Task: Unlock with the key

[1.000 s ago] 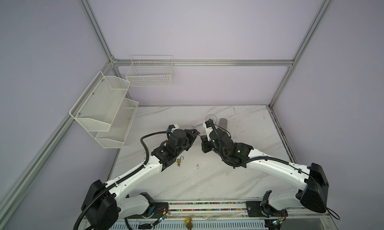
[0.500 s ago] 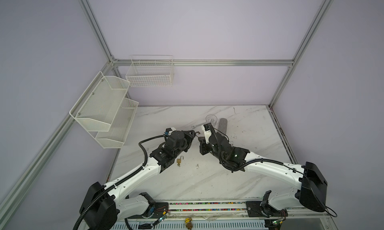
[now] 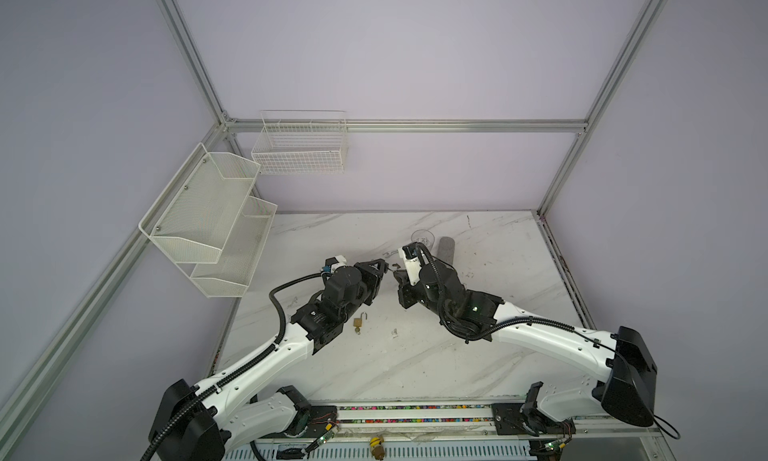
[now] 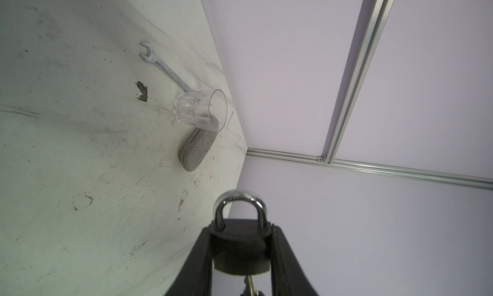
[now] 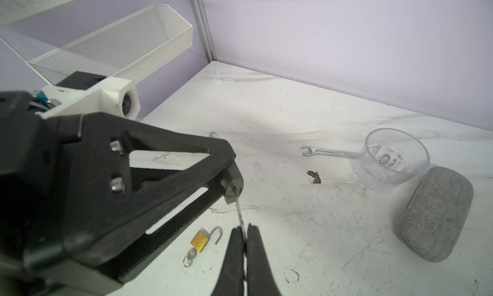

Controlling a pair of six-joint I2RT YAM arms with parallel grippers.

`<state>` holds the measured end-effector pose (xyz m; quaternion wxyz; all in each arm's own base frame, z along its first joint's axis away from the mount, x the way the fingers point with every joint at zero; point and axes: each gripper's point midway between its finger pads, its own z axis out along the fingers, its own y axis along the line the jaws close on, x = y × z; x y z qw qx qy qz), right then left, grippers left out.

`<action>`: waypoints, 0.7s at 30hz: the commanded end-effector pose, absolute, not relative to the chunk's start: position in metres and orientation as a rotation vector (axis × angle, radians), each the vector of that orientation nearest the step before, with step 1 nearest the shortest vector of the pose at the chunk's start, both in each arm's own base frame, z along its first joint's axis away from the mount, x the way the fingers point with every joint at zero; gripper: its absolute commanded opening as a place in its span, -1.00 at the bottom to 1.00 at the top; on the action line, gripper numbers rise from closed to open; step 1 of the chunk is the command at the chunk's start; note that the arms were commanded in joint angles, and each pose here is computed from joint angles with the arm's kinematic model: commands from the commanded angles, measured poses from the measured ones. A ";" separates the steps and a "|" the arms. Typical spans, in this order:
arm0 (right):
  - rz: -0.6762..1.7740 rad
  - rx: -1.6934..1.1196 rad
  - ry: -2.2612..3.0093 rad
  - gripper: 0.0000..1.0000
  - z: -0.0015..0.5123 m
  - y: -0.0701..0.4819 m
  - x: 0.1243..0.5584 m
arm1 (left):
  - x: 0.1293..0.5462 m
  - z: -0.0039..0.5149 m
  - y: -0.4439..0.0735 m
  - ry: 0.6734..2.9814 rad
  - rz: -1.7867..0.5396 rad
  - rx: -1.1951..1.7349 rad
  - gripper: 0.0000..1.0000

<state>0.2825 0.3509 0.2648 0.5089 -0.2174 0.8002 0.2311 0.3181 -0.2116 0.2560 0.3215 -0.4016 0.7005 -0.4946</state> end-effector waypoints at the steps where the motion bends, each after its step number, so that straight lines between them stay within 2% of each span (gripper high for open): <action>1: 0.509 -0.430 1.855 -1.00 0.301 0.337 0.299 | 0.303 0.225 -0.215 1.937 -1.267 -1.065 -1.00; 9: 0.478 -0.442 1.862 -1.00 0.294 0.333 0.299 | 0.305 0.230 -0.210 1.883 -1.301 -1.107 -1.00; 21: 0.508 -0.421 1.810 -1.00 0.284 0.321 0.287 | 0.308 0.268 -0.196 1.675 -1.450 -1.191 -1.00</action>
